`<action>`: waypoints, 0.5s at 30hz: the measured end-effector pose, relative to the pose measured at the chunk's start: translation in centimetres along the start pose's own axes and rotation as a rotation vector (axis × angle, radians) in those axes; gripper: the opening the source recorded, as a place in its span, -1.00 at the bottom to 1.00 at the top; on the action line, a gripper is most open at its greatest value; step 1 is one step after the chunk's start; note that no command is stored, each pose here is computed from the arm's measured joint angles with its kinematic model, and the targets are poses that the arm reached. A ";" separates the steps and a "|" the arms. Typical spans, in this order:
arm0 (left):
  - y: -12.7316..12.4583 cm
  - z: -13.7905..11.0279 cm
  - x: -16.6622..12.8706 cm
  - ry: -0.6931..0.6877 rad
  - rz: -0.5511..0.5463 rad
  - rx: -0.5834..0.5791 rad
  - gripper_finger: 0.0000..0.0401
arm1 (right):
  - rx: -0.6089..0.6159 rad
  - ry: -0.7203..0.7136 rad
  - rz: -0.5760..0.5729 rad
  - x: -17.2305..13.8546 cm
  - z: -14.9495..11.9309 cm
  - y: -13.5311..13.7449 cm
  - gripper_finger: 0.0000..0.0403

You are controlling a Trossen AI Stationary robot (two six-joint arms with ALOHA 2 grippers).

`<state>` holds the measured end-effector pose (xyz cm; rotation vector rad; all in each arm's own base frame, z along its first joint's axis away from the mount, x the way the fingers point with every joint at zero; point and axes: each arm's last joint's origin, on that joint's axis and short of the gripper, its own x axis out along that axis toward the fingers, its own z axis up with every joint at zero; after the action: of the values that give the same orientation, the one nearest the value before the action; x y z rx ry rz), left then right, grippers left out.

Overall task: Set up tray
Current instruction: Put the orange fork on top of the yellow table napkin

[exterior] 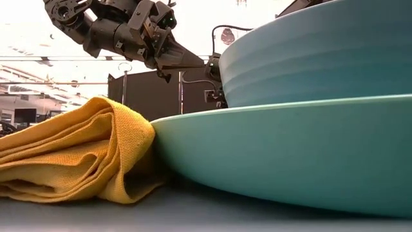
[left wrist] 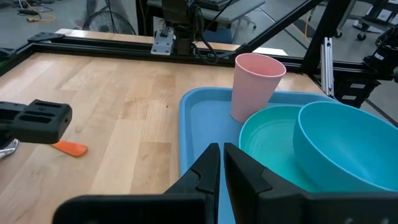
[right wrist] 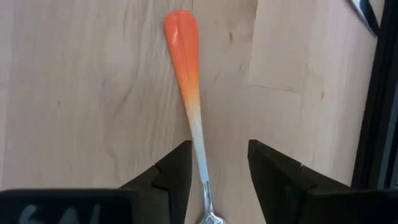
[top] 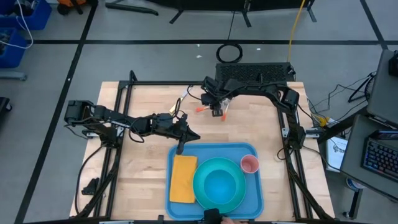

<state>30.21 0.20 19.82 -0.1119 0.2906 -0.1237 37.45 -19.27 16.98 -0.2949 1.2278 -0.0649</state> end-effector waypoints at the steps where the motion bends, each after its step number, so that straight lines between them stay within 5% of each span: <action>1: 0.0 0.0 0.0 0.000 -0.001 0.000 -0.87 | 0.007 -0.001 -0.015 0.0 0.1 0.0 -0.30; 10: -0.1 0.0 0.0 0.002 -0.004 0.000 -0.87 | 0.153 -0.017 -0.157 -0.1 0.6 -0.8 -0.45; 15: -0.2 0.0 0.0 0.002 -0.006 0.004 -0.87 | 0.134 -0.021 -0.070 0.0 0.4 -0.4 -0.55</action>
<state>30.20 0.02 19.80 -0.1086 0.2920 -0.1307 37.86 -19.58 17.18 -0.2214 1.1859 -0.2030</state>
